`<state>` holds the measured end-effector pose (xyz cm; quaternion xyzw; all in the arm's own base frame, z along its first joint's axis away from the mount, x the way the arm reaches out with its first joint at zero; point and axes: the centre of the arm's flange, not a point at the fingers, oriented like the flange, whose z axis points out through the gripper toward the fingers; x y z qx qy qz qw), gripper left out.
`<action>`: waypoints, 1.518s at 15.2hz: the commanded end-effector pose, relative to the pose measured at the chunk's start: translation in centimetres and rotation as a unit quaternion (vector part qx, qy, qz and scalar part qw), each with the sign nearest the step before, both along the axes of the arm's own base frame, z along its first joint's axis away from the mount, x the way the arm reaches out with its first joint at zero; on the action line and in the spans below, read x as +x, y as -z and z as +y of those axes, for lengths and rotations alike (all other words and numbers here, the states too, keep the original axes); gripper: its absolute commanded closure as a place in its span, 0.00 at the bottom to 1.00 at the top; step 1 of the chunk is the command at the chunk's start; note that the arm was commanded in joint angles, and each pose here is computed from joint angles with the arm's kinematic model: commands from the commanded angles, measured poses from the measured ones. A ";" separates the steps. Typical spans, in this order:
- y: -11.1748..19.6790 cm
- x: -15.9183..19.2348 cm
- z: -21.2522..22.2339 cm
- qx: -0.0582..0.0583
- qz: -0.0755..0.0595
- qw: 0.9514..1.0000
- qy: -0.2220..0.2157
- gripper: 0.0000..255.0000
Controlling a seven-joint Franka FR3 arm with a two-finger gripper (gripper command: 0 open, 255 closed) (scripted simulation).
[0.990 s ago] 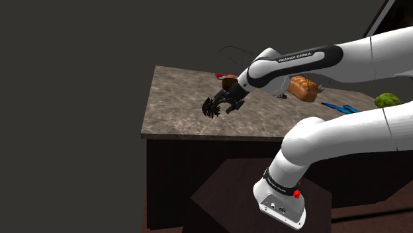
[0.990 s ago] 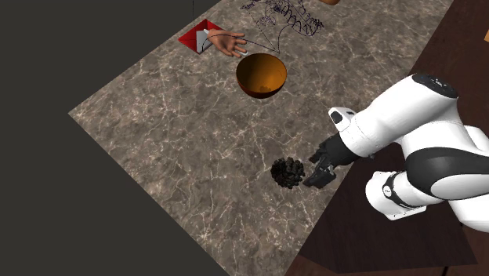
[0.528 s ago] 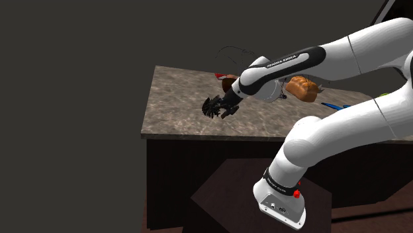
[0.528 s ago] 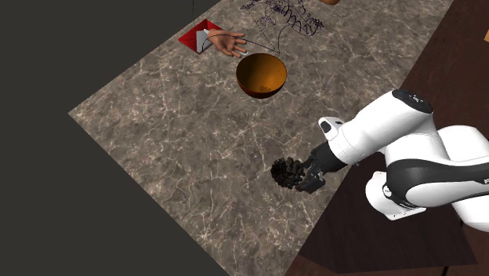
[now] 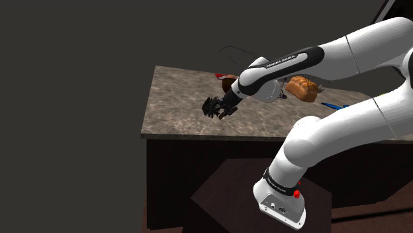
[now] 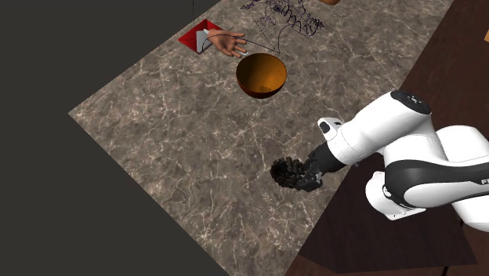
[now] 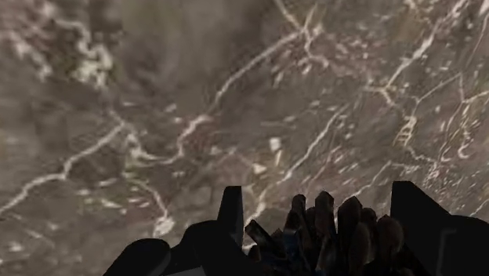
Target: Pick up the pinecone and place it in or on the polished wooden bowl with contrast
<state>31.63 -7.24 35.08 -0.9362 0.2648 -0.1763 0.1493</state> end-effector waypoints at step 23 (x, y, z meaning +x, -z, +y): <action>-7.4 0.0 0.0 0.000 0.000 1.000 0.000 1.00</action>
